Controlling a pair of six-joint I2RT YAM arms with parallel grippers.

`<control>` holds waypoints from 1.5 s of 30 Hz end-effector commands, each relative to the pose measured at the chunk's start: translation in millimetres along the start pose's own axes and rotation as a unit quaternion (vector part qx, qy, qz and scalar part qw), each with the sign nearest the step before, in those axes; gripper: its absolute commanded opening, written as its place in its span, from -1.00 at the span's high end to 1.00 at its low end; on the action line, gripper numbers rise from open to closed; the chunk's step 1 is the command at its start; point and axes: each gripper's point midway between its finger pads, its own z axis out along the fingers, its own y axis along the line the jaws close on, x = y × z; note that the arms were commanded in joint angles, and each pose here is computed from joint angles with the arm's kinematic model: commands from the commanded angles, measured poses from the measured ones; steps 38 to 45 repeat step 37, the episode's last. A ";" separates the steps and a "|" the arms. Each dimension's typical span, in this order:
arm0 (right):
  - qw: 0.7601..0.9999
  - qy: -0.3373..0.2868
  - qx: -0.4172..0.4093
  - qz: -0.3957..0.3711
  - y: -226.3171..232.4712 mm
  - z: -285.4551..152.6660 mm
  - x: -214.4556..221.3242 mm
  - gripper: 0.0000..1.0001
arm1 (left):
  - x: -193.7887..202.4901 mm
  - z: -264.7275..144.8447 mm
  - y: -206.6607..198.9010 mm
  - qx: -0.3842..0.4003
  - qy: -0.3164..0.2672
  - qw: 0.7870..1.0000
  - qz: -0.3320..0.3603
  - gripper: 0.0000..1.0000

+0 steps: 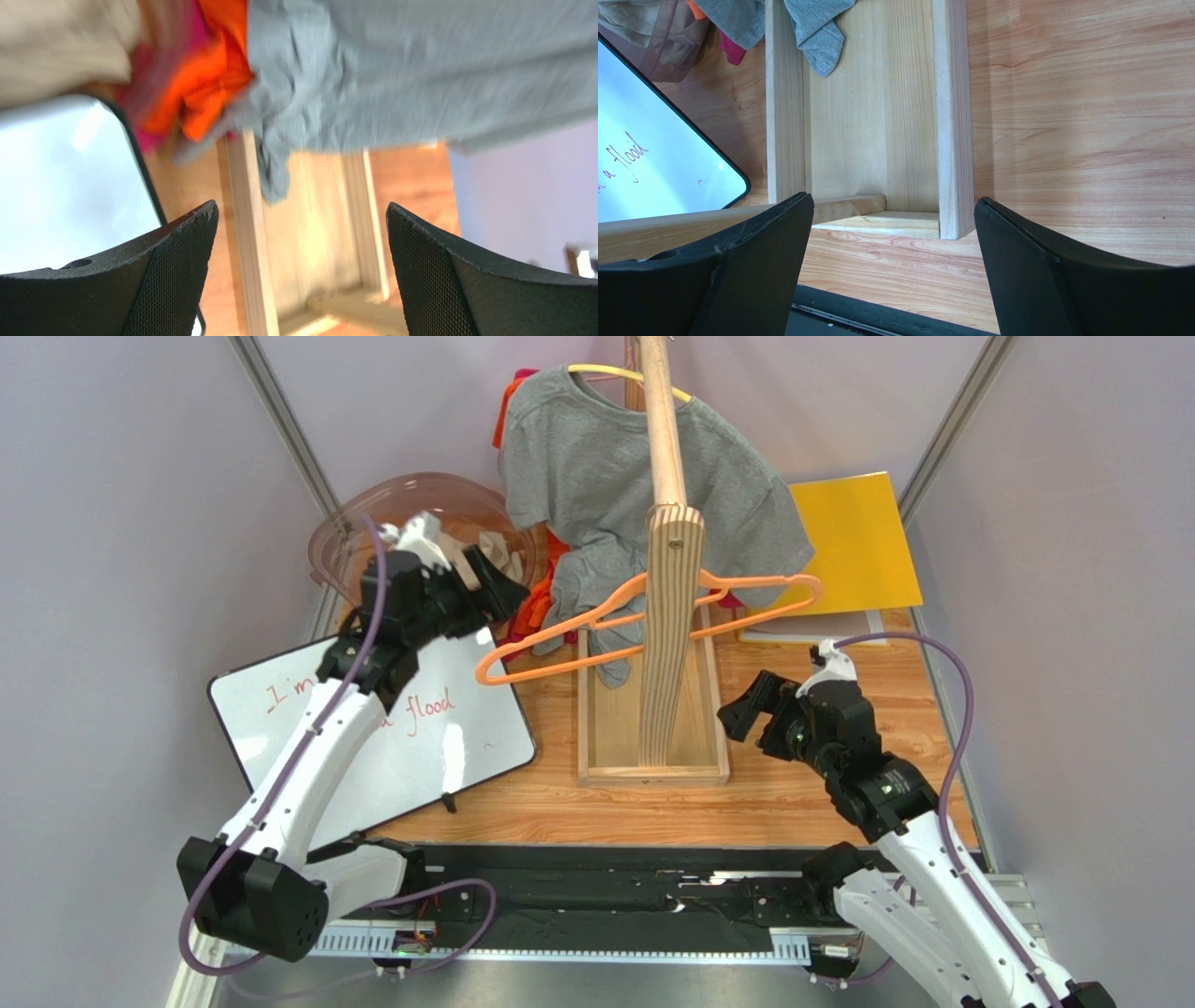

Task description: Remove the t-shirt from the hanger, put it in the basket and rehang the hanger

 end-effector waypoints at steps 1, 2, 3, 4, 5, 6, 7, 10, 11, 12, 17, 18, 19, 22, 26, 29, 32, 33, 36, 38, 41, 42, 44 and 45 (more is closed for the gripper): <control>0.999 -0.016 -0.032 0.018 10.0 5.2 -2.7 -0.82 | 67.5 4.3 -12.4 0.032 0.039 0.999 0.014 -0.83; 0.999 -0.017 -0.037 0.025 11.0 5.5 -1.5 -0.81 | 87.1 0.8 -26.8 0.056 0.056 0.997 0.027 -0.83; 0.998 -0.023 -0.042 0.028 12.2 4.1 -2.7 -0.81 | 98.8 0.8 -28.0 0.057 0.066 0.996 0.033 -0.83; 0.998 -0.023 -0.042 0.030 10.5 4.6 -0.4 -0.81 | 118.5 0.9 -21.8 0.052 0.088 0.994 0.037 -0.83; 0.998 -0.024 -0.043 0.033 9.7 4.5 0.9 -0.81 | 134.6 -2.6 -25.3 0.061 0.104 0.992 0.041 -0.83; 0.998 -0.025 -0.043 0.035 8.7 3.7 1.9 -0.82 | 143.2 -4.0 -28.0 0.069 0.108 0.991 0.029 -0.82; 0.998 -0.030 -0.045 0.039 6.0 2.2 4.8 -0.82 | 167.4 -10.3 -21.1 0.074 0.125 0.989 0.026 -0.82; 0.996 -0.044 -0.050 0.055 -2.1 1.6 12.5 -0.82 | 199.9 -24.4 -18.6 0.103 0.126 0.987 -0.005 -0.81; 0.996 -0.049 -0.054 0.059 -3.6 0.9 14.7 -0.86 | 199.2 -27.1 -26.9 0.130 0.112 0.985 -0.011 -0.81; 0.994 -0.049 -0.061 0.072 -3.1 0.8 17.5 -0.87 | 216.9 -31.8 -18.7 0.136 0.127 0.982 -0.016 -0.81; 0.988 -0.045 -0.109 0.105 -8.3 5.3 47.2 -0.91 | 246.5 -62.6 -24.8 0.227 0.142 0.963 -0.012 -0.81; 0.985 -0.046 -0.113 0.118 -9.8 6.7 50.9 -0.96 | 246.9 -70.6 -27.4 0.245 0.137 0.960 -0.016 -0.81; 0.984 -0.049 -0.121 0.123 -10.4 7.3 53.7 -1.00 | 249.5 -76.0 -29.6 0.261 0.135 0.956 -0.017 -0.81; 0.976 -0.048 -0.151 0.146 -12.1 11.5 68.8 -1.00 | 268.4 -90.3 -14.9 0.281 0.135 0.949 -0.034 -0.83; 0.967 -0.032 -0.172 0.183 -15.9 25.7 88.5 -1.00 | 294.5 -99.1 14.8 0.278 0.142 0.949 -0.041 -0.86; 0.967 -0.002 -0.158 0.200 -27.5 41.5 112.1 -1.00 | 292.9 -106.2 18.1 0.282 0.132 0.950 -0.016 -0.86; 0.971 0.001 -0.156 0.181 -29.6 42.2 115.2 -1.00 | 287.3 -111.5 20.6 0.286 0.113 0.952 -0.006 -0.86; 0.972 0.000 -0.156 0.178 -30.2 42.4 115.7 -1.00 | 285.5 -114.2 21.8 0.288 0.106 0.952 -0.005 -0.87; 0.971 -0.001 -0.157 0.178 -30.1 41.8 115.6 -1.00 | 283.4 -115.9 24.8 0.285 0.097 0.954 -0.004 -0.88; 0.971 -0.001 -0.160 0.177 -29.2 41.3 115.2 -1.00 | 287.3 -115.3 29.0 0.277 0.104 0.955 -0.003 -0.88; 0.971 -0.001 -0.160 0.177 -29.2 41.3 115.2 -1.00 | 287.3 -115.3 29.0 0.277 0.104 0.955 -0.003 -0.88; 0.971 -0.001 -0.160 0.177 -29.2 41.3 115.2 -1.00 | 287.3 -115.3 29.0 0.277 0.104 0.955 -0.003 -0.88; 0.971 -0.001 -0.160 0.177 -29.2 41.3 115.2 -1.00 | 287.3 -115.3 29.0 0.277 0.104 0.955 -0.003 -0.88; 0.971 -0.001 -0.160 0.177 -29.2 41.3 115.2 -1.00 | 287.3 -115.3 29.0 0.277 0.104 0.955 -0.003 -0.88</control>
